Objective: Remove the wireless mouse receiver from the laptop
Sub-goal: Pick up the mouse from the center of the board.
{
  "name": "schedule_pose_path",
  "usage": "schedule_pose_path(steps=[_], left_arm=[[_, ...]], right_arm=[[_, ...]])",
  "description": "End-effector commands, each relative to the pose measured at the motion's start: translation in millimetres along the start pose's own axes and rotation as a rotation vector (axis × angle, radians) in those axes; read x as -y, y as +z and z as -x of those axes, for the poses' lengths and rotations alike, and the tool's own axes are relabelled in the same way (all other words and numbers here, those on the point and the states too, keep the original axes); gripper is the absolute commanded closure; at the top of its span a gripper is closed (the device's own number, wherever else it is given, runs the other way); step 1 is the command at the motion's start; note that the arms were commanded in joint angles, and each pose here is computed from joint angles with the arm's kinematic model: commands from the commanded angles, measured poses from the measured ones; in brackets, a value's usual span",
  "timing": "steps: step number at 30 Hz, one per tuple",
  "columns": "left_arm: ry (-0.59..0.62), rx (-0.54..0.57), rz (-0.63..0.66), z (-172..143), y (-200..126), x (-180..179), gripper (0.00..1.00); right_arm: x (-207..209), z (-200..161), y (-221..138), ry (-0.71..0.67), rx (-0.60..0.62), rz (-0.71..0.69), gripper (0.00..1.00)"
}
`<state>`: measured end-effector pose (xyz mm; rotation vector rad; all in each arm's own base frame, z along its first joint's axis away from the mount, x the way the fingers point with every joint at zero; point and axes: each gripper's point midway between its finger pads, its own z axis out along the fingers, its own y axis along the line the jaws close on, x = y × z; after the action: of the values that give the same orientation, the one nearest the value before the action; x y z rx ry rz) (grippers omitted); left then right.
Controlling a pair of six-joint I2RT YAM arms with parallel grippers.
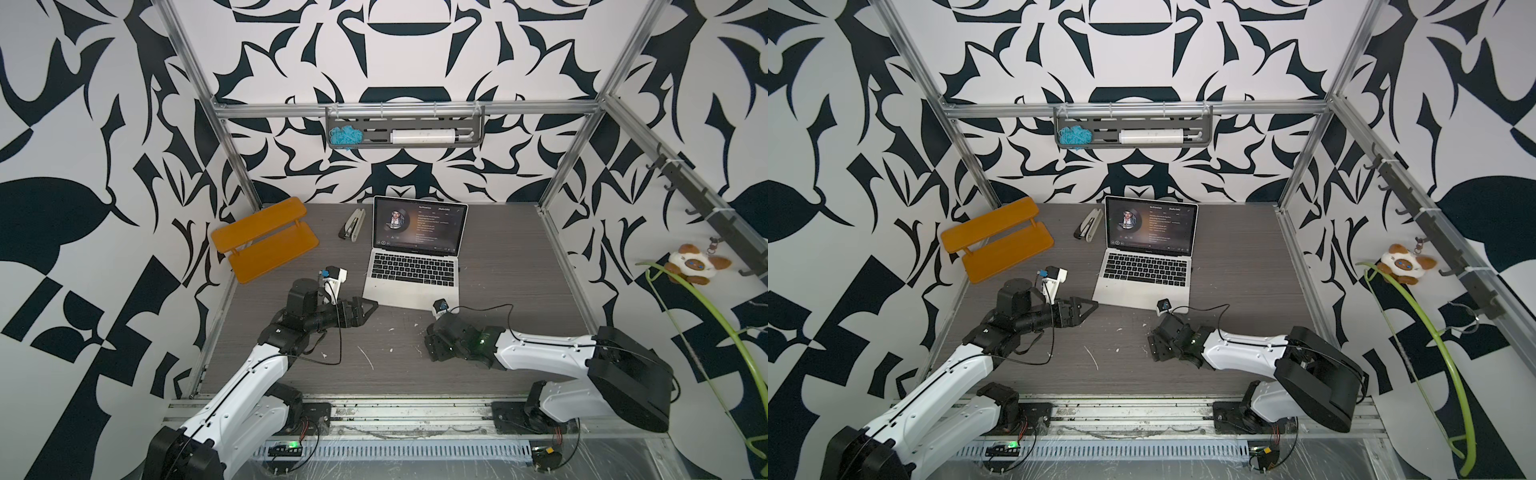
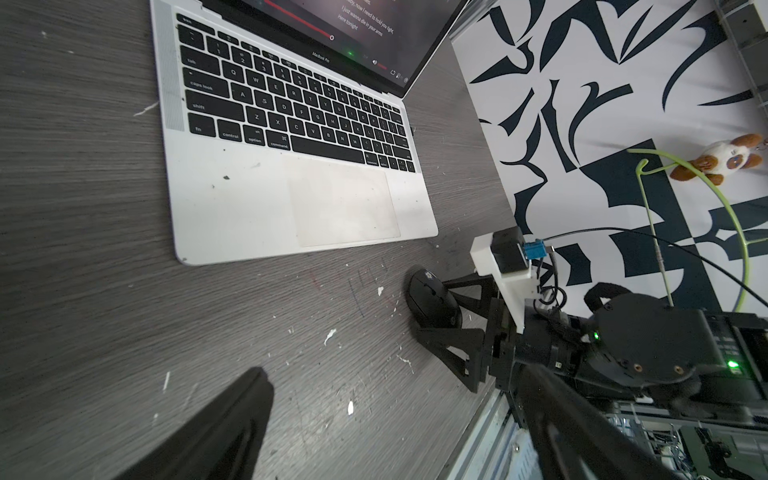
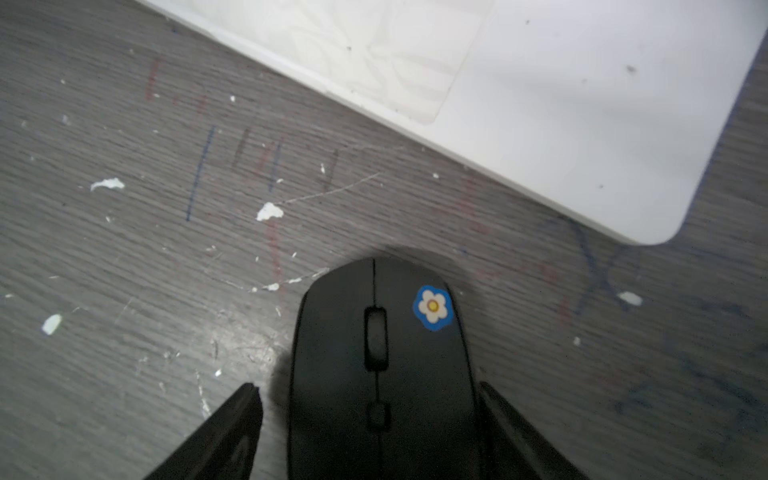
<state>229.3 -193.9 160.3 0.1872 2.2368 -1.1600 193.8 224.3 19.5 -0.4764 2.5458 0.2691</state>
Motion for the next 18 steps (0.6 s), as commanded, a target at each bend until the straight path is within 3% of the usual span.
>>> schedule_pose_path(steps=[1,5,8,14,18], left_arm=[[-0.003,-0.011,-0.011,-7,0,-1,0.01],[-0.003,-0.014,-0.011,-7,-1,0,0.01],[-0.002,-0.01,-0.008,-6,-1,0,0.0],[0.03,0.007,-0.023,10,-7,15,0.0],[0.069,0.008,-0.029,34,-14,37,0.01]], right_arm=[[6,-20,3,0.037,-0.041,-0.021,0.19],[8,-20,3,0.043,-0.034,-0.037,0.36],[8,-17,1,0.04,-0.032,-0.038,0.58],[-19,22,-33,0.011,0.048,0.08,0.63],[-57,79,-87,-0.035,0.134,0.324,0.64]])
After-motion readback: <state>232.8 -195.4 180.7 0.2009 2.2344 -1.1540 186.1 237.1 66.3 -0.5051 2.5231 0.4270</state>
